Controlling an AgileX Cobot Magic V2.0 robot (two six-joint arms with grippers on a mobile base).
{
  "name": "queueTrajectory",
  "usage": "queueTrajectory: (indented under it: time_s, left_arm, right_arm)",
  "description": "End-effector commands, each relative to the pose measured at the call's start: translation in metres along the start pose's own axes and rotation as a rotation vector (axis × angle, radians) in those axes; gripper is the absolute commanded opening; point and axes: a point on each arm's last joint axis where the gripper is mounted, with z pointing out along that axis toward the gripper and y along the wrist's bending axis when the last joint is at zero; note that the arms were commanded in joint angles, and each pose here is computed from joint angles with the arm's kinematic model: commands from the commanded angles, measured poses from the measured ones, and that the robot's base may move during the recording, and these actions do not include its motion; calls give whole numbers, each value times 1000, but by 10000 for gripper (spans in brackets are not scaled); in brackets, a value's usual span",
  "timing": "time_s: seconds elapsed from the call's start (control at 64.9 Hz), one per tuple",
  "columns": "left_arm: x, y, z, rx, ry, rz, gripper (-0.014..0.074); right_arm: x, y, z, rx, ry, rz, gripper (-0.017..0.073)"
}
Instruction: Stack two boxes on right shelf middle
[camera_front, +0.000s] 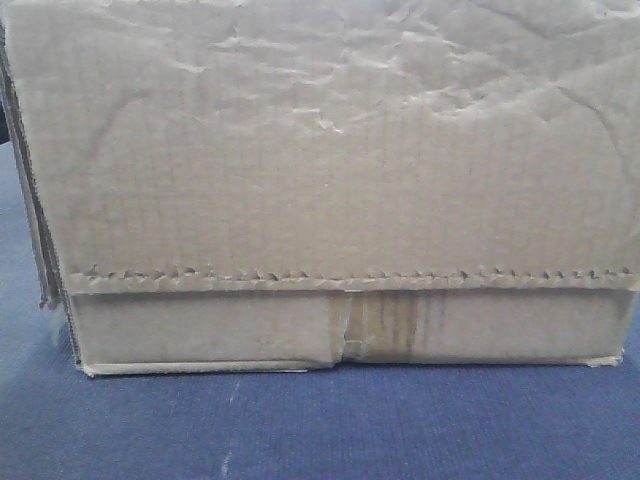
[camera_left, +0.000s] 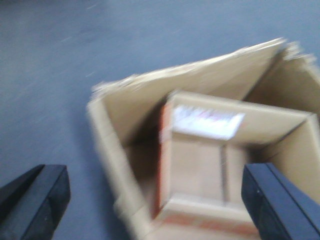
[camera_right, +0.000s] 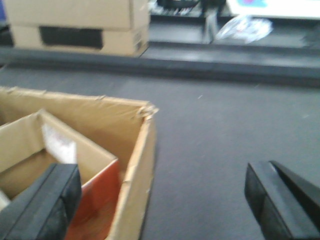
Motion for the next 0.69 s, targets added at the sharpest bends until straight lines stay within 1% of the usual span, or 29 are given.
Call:
queueTrajectory:
  time_s: [0.0,0.046,0.185,0.262,0.37,0.524,0.678]
  left_arm:
    - [5,11,-7,-34,49,-20,599]
    - [5,14,-7,-42,53,-27,599]
    - [14,14,4,-42,98,-26,599]
    - [22,15,14,-43,144,-29,599]
    - [38,17,30,-46,222,-37,599]
    - [65,19,56,-45,333,-51,599]
    - [78,18,73,-21,336,-74,599]
  right_arm:
    - [-11,5,14,-36,81,-15,570]
    - [-15,8,25,-50,135,-19,570]
    - [-18,10,55,-64,304,-26,570]
    - [-13,10,73,-67,418,-26,570]
    - [-4,10,95,-69,529,-24,570]
    - [14,9,126,-67,651,-19,570]
    - [29,8,149,-65,723,-15,570]
